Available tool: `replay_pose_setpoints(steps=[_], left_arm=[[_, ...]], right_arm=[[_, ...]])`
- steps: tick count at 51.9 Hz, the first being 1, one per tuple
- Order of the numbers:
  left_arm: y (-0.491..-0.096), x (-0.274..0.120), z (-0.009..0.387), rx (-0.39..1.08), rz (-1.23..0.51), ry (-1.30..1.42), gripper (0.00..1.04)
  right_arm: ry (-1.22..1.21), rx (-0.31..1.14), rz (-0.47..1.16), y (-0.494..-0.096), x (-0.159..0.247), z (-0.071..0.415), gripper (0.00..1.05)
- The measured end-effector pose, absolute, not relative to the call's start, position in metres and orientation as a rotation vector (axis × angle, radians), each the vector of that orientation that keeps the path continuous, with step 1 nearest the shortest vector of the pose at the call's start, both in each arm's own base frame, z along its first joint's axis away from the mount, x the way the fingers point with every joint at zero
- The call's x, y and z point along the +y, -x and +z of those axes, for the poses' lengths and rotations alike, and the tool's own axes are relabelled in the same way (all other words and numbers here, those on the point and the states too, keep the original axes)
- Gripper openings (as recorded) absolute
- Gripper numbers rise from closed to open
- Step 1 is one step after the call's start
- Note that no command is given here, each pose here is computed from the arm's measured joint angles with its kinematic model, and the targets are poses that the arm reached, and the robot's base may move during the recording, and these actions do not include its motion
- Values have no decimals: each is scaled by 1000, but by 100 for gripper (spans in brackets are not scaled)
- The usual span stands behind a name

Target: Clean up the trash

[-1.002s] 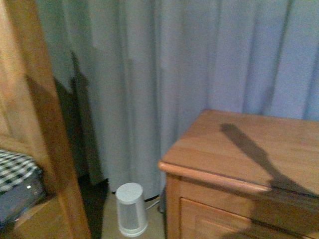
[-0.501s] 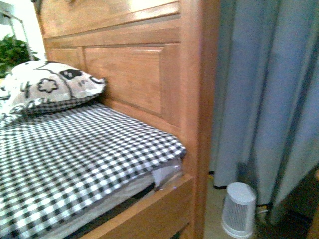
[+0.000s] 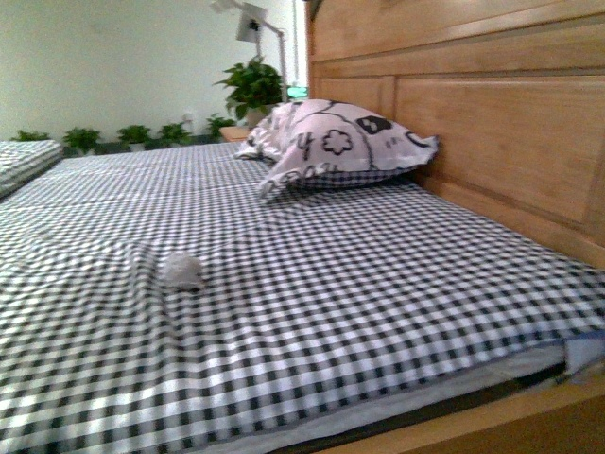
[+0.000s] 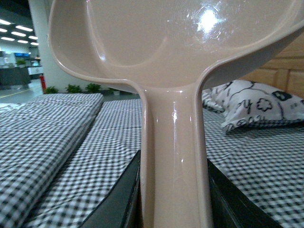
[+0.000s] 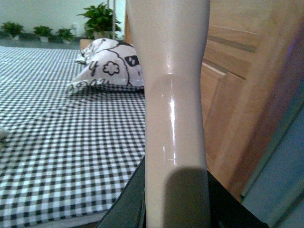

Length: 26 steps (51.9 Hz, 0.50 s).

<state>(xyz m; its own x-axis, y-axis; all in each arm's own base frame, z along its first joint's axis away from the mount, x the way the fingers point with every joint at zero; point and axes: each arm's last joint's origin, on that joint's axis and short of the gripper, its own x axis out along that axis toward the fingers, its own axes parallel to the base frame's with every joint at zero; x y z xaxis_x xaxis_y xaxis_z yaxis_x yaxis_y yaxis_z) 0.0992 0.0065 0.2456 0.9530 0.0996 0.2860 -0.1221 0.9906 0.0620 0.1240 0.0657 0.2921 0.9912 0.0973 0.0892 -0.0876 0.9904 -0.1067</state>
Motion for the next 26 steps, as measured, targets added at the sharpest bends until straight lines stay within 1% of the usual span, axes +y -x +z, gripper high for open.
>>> replay_pose_setpoints(steps=[10,12,14,19,23,26], left_arm=[[-99,8,246,-276,146,-61,28],[-100,8,247,-196,180,-42,28],[-101,10,251,-71,199,-26,28],[-102,20,252,141,223,-14,28],[-103,31,247,230,211,-3,28],[-108,42,248,244,204,-11,28]], right_arm=[[107,-90,110,-125,67,291,18],[106,-91,103,-125,67,291,18],[106,-91,101,-125,67,291,18],[105,-91,92,-125,66,292,18],[104,-92,90,-124,66,292,18],[104,-93,91,-124,66,292,18]])
